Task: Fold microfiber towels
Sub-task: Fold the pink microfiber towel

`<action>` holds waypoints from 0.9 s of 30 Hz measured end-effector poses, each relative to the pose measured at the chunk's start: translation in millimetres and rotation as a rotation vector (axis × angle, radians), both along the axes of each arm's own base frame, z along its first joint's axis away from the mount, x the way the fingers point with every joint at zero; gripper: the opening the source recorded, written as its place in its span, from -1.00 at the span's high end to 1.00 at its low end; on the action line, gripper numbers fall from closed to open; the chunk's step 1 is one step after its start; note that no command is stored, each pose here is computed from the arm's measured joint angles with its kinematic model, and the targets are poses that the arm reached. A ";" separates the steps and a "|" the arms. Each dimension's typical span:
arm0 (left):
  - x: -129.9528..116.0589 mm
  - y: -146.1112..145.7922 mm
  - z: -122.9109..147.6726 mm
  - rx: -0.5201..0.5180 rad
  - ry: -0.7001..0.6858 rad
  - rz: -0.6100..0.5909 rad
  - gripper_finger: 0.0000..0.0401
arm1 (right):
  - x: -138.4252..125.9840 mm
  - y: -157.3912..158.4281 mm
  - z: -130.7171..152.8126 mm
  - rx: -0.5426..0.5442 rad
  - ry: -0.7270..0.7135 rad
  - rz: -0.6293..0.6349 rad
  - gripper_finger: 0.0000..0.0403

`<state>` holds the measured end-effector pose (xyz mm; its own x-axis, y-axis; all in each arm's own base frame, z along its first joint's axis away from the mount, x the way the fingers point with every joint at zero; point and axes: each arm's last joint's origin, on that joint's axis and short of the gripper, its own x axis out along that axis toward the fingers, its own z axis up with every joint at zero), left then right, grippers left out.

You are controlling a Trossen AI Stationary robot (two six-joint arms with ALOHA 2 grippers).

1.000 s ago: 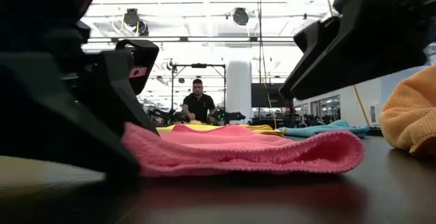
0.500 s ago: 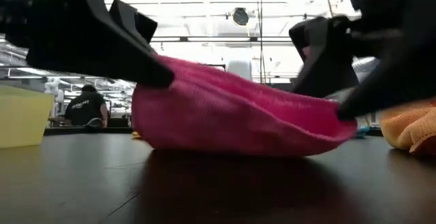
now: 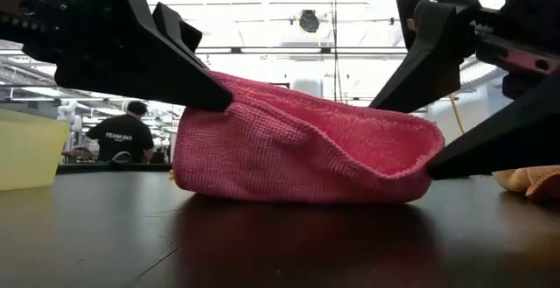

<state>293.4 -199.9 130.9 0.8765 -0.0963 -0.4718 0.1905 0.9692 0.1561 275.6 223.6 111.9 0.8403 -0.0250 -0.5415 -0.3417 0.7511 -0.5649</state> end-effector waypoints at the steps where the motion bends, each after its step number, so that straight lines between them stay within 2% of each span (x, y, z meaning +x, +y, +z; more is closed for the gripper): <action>1: -0.1 -0.1 0.1 -0.003 0.000 0.001 0.92 | 0.2 -0.1 -1.9 -0.016 0.004 0.006 -0.04; 5: -0.2 0.2 0.3 -0.014 -0.003 0.026 0.88 | 3.4 1.2 -12.2 -0.058 -0.010 0.012 0.05; 10: -0.9 0.9 -1.3 -0.003 0.013 0.032 0.97 | 6.5 3.3 -12.7 -0.026 -0.062 -0.011 0.24; 15: -1.3 1.0 -1.4 -0.011 0.012 0.055 0.88 | 4.7 3.7 -11.7 -0.047 -0.094 -0.070 0.57; 18: -3.1 -0.8 -2.0 -0.007 0.018 0.049 0.85 | 3.2 4.6 -10.7 -0.021 -0.094 -0.080 0.80; 21: -7.9 -5.6 -1.4 0.002 0.028 0.030 0.87 | -0.9 8.8 -7.8 0.029 -0.097 -0.086 0.96; 27: -21.0 -19.0 15.7 -0.063 0.050 -0.119 0.97 | -3.2 17.9 6.5 0.289 -0.065 -0.007 0.92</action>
